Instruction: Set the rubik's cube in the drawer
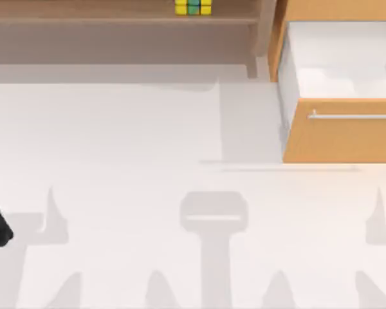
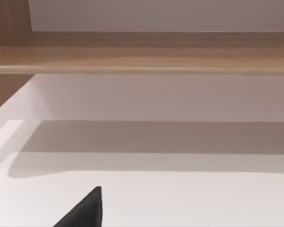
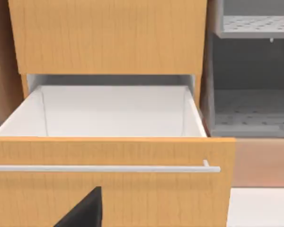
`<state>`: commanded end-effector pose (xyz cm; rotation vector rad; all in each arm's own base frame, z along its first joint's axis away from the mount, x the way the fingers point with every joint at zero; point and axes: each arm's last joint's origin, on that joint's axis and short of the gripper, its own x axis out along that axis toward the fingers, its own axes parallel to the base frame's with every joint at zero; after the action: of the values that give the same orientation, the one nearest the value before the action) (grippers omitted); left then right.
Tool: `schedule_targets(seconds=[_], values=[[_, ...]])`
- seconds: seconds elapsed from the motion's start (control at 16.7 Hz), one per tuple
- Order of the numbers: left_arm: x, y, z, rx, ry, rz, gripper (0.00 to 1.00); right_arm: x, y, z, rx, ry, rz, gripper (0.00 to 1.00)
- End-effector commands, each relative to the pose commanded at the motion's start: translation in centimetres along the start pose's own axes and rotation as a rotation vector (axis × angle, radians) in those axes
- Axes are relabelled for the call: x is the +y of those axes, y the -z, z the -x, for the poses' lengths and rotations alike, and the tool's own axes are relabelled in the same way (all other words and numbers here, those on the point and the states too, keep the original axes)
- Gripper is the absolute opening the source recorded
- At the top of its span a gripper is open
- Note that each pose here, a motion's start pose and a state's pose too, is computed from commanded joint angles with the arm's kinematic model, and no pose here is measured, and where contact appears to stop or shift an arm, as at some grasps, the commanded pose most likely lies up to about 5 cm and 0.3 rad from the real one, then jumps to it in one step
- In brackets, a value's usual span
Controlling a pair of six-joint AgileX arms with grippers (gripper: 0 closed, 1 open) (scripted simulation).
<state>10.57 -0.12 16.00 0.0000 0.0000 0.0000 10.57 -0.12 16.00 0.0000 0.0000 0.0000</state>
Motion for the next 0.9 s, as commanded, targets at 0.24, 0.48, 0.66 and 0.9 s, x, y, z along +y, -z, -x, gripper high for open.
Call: schedule_targets(seconds=[0.24, 0.48, 0.66, 0.9], values=[[0.0, 0.0, 0.0, 0.000, 0.000, 0.000, 1.00, 0.2, -1.0, 0.0, -0.027, -0.016, 0.001, 1.00], [0.0, 0.0, 0.0, 0.000, 0.000, 0.000, 1.00, 1.4, -6.3, -0.6, -0.142, -0.078, -0.002, 1.00], [0.0, 0.0, 0.0, 0.000, 0.000, 0.000, 1.00, 3.0, -11.4, -2.6, -0.214, -0.122, -0.014, 1.00], [0.0, 0.0, 0.0, 0.000, 0.000, 0.000, 1.00, 7.4, -16.5, -8.6, -0.237, -0.152, -0.036, 1.00]])
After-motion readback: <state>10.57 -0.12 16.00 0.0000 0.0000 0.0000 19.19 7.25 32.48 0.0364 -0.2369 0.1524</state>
